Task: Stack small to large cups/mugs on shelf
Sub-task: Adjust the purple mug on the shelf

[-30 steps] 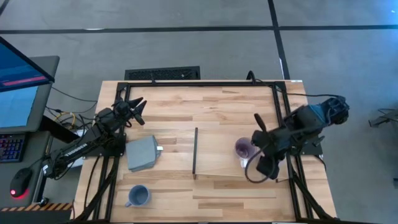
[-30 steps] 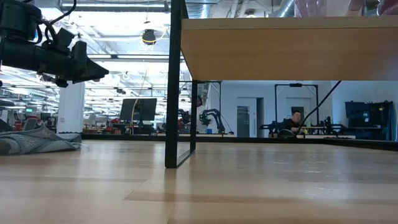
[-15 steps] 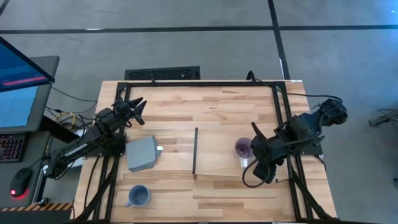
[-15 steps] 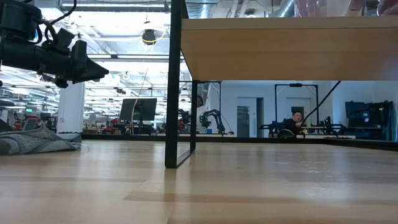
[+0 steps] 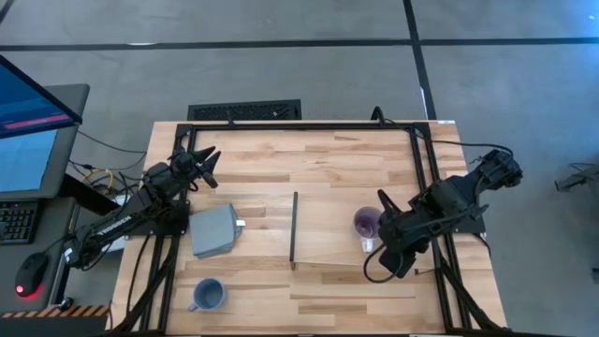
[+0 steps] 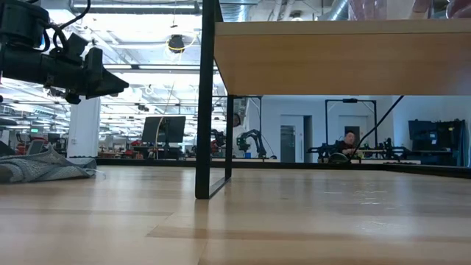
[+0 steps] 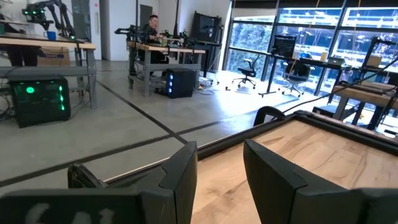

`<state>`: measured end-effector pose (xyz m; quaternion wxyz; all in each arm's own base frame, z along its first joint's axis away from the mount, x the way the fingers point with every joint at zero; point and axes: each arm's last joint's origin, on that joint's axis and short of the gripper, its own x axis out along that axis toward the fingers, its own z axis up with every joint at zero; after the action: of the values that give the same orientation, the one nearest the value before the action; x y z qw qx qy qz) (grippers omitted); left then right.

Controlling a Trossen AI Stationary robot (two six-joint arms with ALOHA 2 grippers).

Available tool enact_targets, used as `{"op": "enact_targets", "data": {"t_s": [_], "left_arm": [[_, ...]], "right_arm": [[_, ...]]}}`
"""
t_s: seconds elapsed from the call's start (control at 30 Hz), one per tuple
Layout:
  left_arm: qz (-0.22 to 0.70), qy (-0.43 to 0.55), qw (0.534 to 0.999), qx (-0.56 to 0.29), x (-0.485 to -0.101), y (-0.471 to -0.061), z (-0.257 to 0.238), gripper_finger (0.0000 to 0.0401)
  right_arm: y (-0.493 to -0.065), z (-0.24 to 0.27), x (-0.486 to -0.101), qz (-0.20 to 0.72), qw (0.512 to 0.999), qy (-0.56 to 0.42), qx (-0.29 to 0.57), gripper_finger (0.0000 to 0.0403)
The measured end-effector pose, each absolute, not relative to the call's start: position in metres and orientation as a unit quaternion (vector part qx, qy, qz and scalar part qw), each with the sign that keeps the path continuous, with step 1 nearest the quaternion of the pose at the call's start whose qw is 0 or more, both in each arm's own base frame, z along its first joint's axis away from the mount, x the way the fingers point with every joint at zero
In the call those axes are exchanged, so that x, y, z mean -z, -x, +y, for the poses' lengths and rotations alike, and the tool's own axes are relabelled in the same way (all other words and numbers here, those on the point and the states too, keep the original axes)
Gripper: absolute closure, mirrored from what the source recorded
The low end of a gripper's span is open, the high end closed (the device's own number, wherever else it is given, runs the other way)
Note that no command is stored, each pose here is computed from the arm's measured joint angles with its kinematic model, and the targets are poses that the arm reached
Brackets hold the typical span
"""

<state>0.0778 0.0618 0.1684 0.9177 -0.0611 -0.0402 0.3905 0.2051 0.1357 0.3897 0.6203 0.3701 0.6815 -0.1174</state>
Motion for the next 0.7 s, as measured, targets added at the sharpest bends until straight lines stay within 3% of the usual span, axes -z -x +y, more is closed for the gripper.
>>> {"op": "enact_targets", "data": {"t_s": [0.5, 0.7], "left_arm": [[-0.04, 0.061, 0.918, -0.391, -0.168, -0.078, 0.062, 0.028], [-0.04, 0.061, 0.918, -0.391, -0.168, -0.078, 0.062, 0.028]], "right_arm": [[-0.206, 0.135, -0.389, 0.667, 0.653, -0.34, 0.118, 0.0227], [-0.201, 0.138, -0.375, 0.694, 0.63, -0.33, 0.111, 0.0227]]}}
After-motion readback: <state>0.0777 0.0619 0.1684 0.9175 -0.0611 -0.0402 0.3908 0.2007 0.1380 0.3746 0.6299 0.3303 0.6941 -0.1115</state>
